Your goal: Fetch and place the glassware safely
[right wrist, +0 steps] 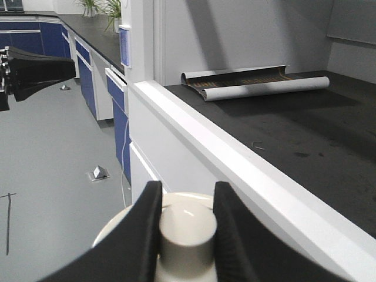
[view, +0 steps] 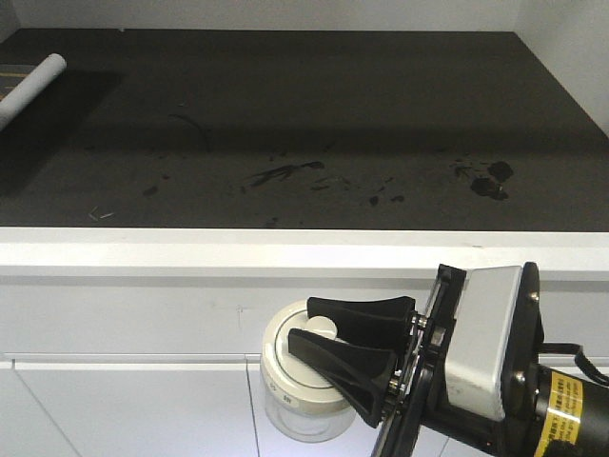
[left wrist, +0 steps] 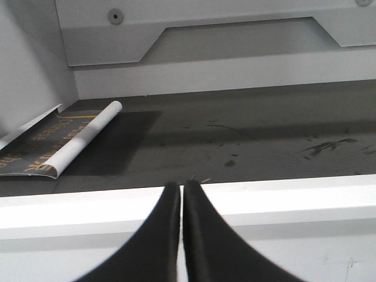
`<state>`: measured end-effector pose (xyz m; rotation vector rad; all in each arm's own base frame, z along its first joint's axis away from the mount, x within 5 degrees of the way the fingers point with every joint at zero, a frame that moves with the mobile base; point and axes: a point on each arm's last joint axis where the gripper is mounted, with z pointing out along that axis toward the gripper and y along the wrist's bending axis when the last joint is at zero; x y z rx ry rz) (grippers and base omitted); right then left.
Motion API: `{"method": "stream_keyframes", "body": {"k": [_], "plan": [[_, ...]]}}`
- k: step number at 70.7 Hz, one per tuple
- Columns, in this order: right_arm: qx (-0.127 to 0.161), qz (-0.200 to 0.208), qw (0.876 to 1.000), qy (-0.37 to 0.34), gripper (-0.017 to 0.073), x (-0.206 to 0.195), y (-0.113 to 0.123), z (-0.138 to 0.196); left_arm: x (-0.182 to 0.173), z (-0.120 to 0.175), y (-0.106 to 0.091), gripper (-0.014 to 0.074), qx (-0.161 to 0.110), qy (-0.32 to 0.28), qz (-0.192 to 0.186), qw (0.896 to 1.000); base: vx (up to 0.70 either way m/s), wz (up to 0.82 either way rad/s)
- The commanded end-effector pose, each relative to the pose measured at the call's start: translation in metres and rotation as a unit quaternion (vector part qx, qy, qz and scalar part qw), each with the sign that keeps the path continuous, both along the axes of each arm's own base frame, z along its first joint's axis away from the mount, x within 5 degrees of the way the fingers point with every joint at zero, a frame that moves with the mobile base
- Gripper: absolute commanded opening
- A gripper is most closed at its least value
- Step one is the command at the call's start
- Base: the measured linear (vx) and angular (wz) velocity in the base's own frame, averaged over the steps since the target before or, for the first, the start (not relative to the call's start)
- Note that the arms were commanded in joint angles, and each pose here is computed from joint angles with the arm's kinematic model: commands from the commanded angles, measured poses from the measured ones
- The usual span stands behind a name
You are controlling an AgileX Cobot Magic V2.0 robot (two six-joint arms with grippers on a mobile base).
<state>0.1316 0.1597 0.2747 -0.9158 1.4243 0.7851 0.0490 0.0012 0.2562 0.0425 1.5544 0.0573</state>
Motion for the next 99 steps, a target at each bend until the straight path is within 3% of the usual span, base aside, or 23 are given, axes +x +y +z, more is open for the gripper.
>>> {"method": "stream_keyframes", "body": {"k": [1,36,99], "plan": [[0.059,0.021,0.998,-0.028,-0.0003,-0.0028,0.0028,0.0218,-0.0012,0.0144,-0.0009,-0.0007,-0.009,-0.042,-0.007,0.999,-0.01,0.11],[0.059,0.021,0.998,-0.028,-0.0003,-0.0028,0.0028,0.0218,-0.0012,0.0144,-0.0009,-0.0007,-0.009,-0.042,-0.007,0.999,-0.04,0.27],[0.059,0.021,0.998,-0.028,-0.0003,-0.0028,0.0028,0.0218,-0.0012,0.0144,-0.0009,-0.0007,-0.009,-0.042,-0.007,0.999,-0.05,0.51]]}}
